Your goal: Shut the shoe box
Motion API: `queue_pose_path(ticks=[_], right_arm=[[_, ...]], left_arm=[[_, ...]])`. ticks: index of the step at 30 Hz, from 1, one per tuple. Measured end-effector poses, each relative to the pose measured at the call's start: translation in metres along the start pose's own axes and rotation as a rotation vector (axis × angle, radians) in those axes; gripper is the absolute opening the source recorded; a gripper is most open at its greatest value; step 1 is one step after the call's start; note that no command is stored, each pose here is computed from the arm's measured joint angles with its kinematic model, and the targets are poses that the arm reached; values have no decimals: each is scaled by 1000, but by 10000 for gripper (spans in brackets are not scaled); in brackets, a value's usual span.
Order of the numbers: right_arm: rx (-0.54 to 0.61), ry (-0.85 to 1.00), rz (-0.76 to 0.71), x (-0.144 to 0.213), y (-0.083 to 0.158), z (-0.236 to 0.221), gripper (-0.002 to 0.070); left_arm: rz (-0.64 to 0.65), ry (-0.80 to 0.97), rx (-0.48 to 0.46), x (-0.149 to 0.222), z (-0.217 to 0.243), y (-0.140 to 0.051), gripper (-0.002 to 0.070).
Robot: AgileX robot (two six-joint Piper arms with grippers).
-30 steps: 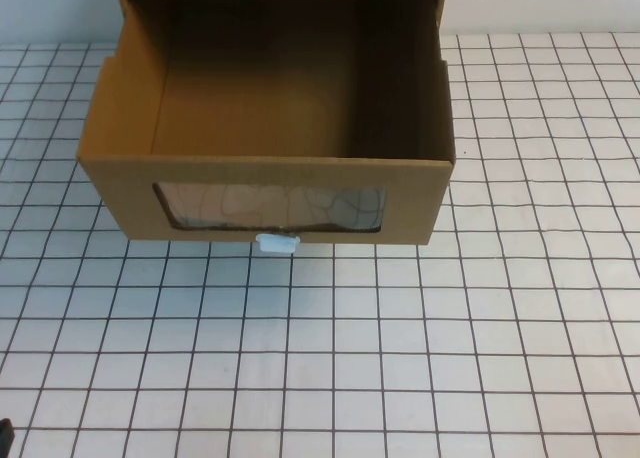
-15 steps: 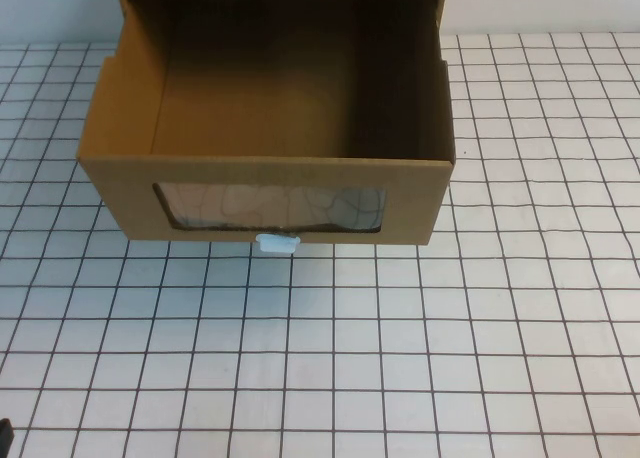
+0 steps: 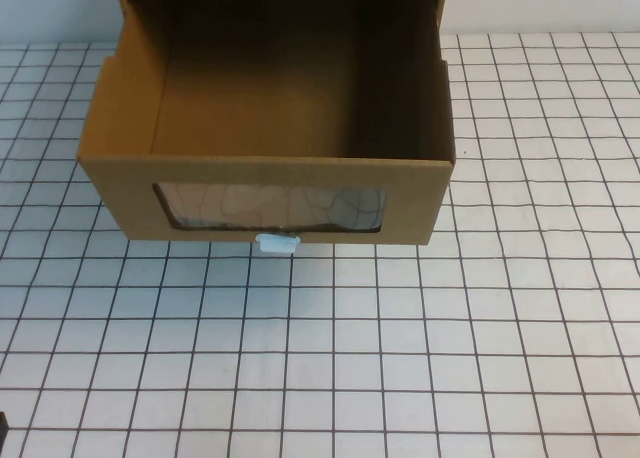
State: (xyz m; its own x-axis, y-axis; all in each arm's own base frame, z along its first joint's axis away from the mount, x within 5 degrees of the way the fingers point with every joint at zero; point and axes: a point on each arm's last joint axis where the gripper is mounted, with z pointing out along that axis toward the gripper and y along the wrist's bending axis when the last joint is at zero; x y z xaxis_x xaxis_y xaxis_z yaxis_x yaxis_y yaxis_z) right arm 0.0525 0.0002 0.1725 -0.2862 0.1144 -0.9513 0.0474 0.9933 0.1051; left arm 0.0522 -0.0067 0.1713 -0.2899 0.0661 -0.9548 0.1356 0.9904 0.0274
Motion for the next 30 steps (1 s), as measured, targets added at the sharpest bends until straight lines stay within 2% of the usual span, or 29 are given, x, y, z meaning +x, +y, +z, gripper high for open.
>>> queue_pose_path(ticks=[4,12,16,23,30], right_arm=[[-4,-141,0,-12,0,-1,-15],[-23,-761,0,-62,2,-25,-15],[-31,-995,0,-76,2,-41,-15],[-40,-1145,34,-82,1,-53,-15],[-90,-1185,114,-87,1,-58,-15]], left_arm=[[5,-125,-5,-11,-1,0,-2],[7,-690,-20,-58,-21,1,-2],[7,-841,-24,-68,-30,2,-2],[18,-903,-35,-71,-35,2,-3],[-89,-1205,-22,-85,-58,6,-2]])
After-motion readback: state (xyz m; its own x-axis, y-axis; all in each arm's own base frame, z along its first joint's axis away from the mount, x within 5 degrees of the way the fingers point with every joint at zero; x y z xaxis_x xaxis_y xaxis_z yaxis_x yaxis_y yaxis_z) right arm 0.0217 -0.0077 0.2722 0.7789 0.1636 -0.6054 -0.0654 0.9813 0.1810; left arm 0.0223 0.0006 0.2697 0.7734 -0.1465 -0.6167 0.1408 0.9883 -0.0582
